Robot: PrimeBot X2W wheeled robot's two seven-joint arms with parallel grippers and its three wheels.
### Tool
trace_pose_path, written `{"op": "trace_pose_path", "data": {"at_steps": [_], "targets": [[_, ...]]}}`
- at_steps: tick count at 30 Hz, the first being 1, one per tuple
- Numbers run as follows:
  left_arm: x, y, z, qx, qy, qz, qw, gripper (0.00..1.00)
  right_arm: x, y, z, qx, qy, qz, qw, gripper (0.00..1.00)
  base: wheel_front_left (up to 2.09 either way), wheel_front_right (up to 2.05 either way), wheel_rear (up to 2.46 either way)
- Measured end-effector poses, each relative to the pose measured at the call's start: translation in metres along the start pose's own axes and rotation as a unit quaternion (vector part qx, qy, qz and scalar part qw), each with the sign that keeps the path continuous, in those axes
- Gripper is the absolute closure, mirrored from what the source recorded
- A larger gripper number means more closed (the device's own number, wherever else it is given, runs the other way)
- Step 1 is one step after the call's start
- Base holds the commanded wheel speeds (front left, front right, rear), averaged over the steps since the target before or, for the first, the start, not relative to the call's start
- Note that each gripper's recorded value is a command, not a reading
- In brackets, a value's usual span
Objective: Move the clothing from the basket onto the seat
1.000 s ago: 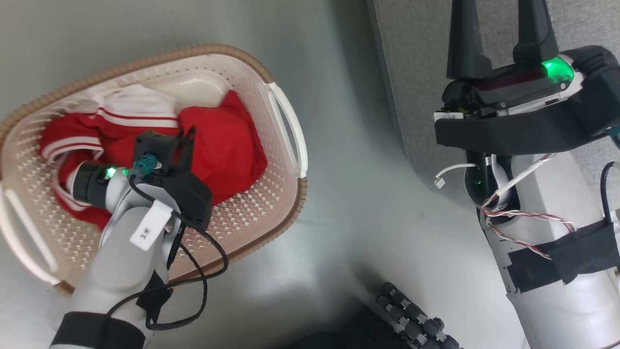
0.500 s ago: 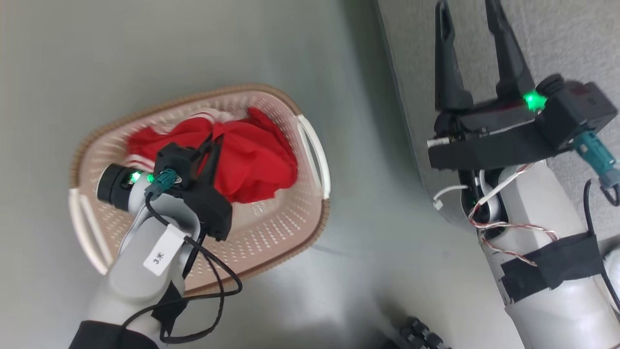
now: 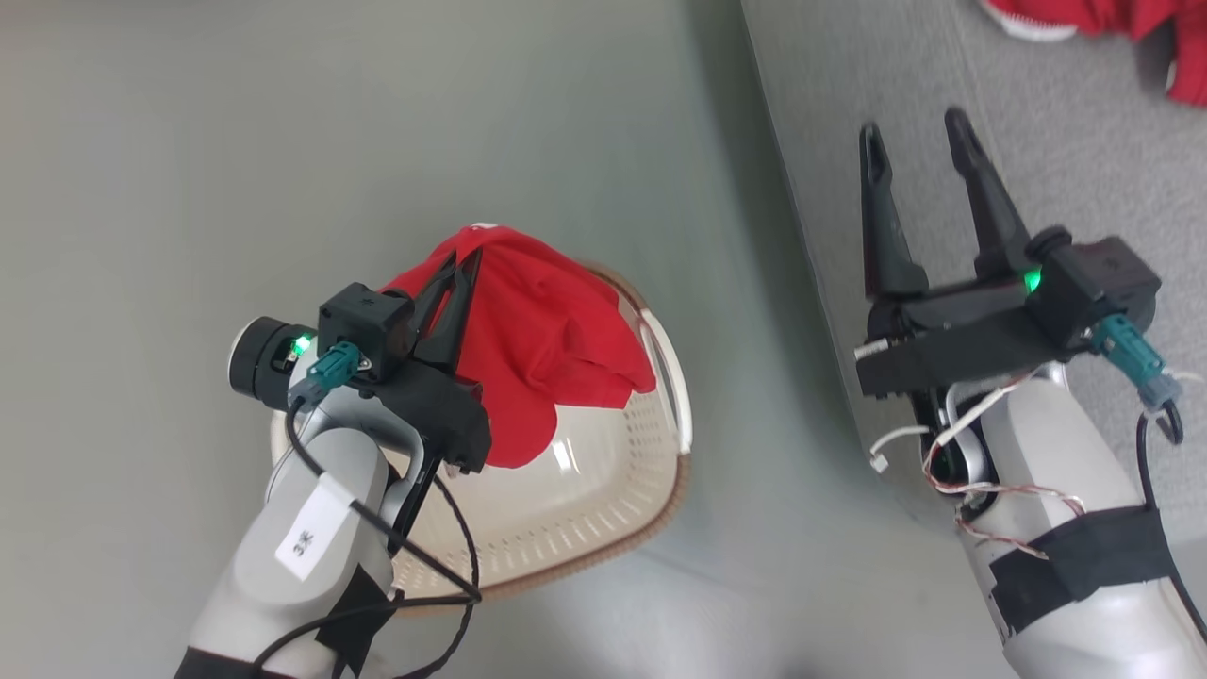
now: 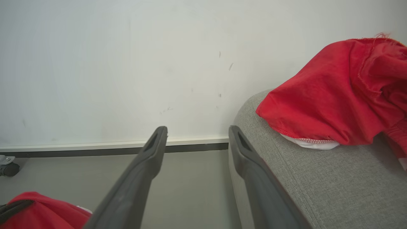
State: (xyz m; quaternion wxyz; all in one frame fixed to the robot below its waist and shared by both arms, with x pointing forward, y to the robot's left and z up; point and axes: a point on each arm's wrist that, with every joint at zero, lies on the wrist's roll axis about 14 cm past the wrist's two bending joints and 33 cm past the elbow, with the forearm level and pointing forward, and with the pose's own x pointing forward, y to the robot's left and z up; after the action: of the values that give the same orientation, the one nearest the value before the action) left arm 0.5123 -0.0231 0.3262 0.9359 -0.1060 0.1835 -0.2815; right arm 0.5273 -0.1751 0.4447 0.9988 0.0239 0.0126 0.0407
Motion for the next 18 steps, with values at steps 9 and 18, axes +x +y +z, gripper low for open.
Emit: {"op": "trace_pose_path", "data": {"at_steps": [9, 18], "targets": [[-0.026, -0.007, 0.086, 0.025, -0.097, 0.009, 0.995, 1.00, -0.018, 0.010, 0.028, 0.006, -0.019, 0.010, 1.000, 0.00, 0.00, 0.00, 0.00], [-0.066, -0.014, 0.148, 0.062, -0.164, 0.018, 0.984, 1.00, -0.042, 0.032, 0.050, 0.014, -0.034, 0.034, 0.999, 0.00, 0.00, 0.00, 0.00]]}}
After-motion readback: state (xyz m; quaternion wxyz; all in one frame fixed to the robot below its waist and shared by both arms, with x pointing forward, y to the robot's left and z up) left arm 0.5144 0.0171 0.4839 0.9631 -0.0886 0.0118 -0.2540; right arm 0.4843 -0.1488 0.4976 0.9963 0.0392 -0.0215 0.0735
